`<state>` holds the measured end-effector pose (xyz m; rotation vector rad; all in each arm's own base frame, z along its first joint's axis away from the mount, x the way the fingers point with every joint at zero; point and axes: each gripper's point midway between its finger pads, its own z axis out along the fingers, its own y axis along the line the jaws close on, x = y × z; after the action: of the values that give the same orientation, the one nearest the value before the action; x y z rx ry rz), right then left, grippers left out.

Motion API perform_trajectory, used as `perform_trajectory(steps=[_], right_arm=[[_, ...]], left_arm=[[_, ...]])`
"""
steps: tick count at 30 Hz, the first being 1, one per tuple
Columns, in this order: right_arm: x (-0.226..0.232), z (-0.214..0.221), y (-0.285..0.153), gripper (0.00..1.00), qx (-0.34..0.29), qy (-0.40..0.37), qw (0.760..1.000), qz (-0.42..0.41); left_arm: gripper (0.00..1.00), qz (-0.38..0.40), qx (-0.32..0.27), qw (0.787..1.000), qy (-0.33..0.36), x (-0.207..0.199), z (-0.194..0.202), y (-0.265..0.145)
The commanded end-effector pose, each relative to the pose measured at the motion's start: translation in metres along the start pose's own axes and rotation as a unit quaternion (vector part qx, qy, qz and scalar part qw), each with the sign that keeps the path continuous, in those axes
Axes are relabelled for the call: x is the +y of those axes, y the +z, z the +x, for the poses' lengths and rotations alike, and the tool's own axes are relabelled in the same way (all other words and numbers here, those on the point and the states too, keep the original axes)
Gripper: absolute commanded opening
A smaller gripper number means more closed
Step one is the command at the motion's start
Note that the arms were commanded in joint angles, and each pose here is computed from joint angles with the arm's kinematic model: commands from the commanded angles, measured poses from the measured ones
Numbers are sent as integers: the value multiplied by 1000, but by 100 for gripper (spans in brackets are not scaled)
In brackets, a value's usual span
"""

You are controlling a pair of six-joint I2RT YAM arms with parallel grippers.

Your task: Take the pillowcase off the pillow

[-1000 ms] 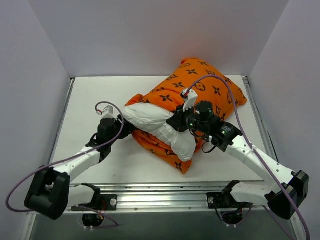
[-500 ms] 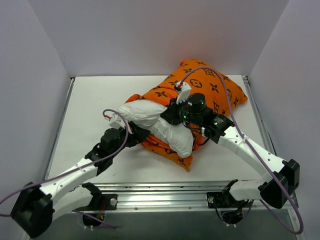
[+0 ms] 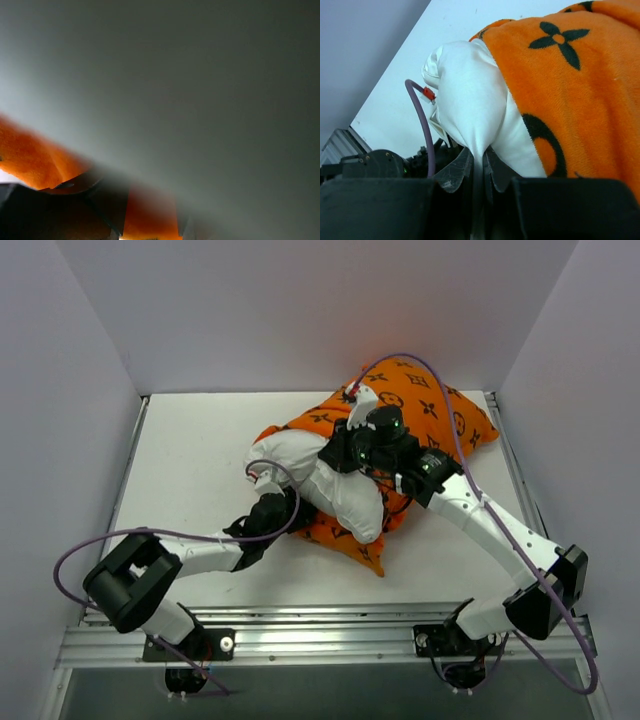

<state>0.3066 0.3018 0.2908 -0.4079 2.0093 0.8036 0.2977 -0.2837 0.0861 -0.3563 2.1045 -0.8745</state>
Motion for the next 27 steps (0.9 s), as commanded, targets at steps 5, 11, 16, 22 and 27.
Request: perform_trajectory(steps=[5, 11, 16, 22, 27], right_arm=[[70, -147, -59, 0, -229, 15, 967, -108], [54, -90, -30, 0, -147, 29, 984, -96], [25, -24, 1, 10, -54, 37, 996, -54], [15, -8, 16, 45, -3, 6, 1000, -19], [18, -28, 4, 61, -18, -30, 999, -9]], left_arm=[[47, -51, -77, 996, 3, 4, -30, 27], [82, 5, -136, 991, -4, -37, -89, -19], [98, -2, -83, 996, 7, -35, -86, -81], [94, 0, -13, 999, -36, -19, -58, -132], [94, 36, 8, 998, -52, -35, -55, -150]])
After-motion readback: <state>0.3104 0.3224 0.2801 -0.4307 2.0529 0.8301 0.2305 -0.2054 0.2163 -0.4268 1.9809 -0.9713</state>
